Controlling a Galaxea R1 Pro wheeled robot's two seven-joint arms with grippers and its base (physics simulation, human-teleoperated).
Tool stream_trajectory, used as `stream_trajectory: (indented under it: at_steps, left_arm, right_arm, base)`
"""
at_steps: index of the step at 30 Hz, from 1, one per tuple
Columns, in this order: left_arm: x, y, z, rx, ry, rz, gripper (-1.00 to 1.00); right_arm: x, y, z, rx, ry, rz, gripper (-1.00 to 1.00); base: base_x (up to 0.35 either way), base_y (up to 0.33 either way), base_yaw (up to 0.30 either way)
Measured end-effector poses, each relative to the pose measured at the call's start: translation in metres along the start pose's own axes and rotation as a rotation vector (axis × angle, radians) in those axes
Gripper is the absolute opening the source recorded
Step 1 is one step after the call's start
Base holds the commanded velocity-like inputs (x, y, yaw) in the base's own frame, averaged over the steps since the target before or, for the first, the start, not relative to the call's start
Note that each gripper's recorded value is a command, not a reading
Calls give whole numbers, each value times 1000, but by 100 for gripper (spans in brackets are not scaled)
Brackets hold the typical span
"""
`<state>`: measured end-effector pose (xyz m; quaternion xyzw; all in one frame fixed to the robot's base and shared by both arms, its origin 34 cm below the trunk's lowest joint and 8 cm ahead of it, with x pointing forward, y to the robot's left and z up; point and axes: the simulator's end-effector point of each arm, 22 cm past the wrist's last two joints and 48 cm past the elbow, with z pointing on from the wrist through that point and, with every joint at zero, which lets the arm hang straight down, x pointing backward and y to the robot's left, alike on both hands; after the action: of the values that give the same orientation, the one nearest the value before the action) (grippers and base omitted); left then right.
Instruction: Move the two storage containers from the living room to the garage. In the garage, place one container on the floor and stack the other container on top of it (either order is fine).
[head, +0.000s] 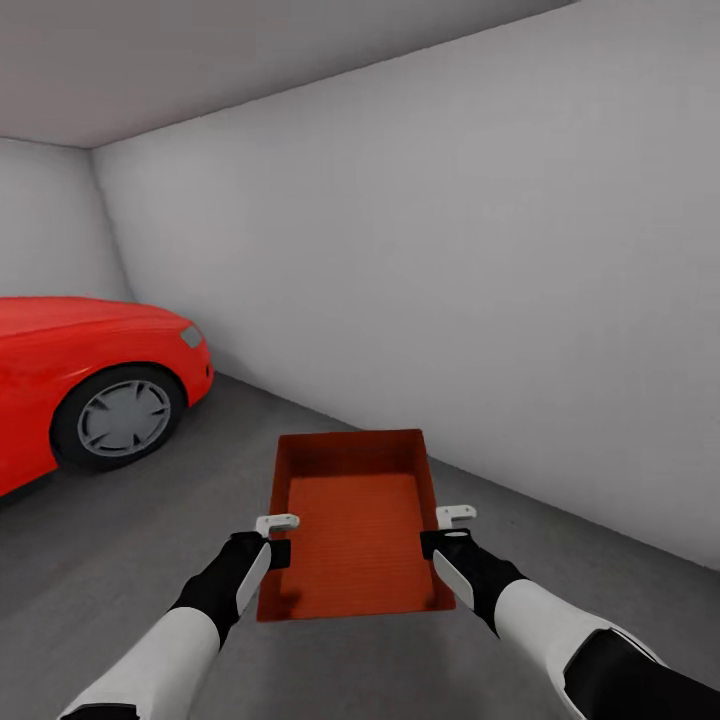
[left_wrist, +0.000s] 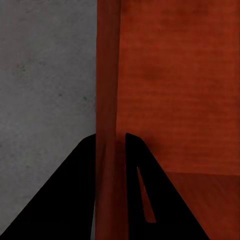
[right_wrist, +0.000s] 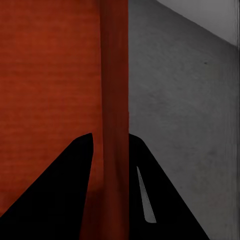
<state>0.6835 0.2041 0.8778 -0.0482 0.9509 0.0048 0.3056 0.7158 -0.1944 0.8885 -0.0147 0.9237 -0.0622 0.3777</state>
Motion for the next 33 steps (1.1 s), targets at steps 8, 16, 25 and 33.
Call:
stream_trajectory:
  at_steps: [8, 16, 25, 33]
  left_arm:
    - [0, 0, 0, 0, -1, 0, -100]
    - [0, 0, 0, 0, -1, 0, -100]
    - [0, 0, 0, 0, -1, 0, -100]
    - [0, 0, 0, 0, -1, 0, -100]
  right_arm:
    - [0, 0, 0, 0, -1, 0, -100]
    - [0, 0, 0, 0, -1, 0, -100]
    - [0, 0, 0, 0, -1, 0, -100]
    - [0, 0, 0, 0, -1, 0, -100]
  base:
    - [322, 0, -285]
    - [322, 0, -284]
    - [322, 0, -284]
    - [322, 0, -285]
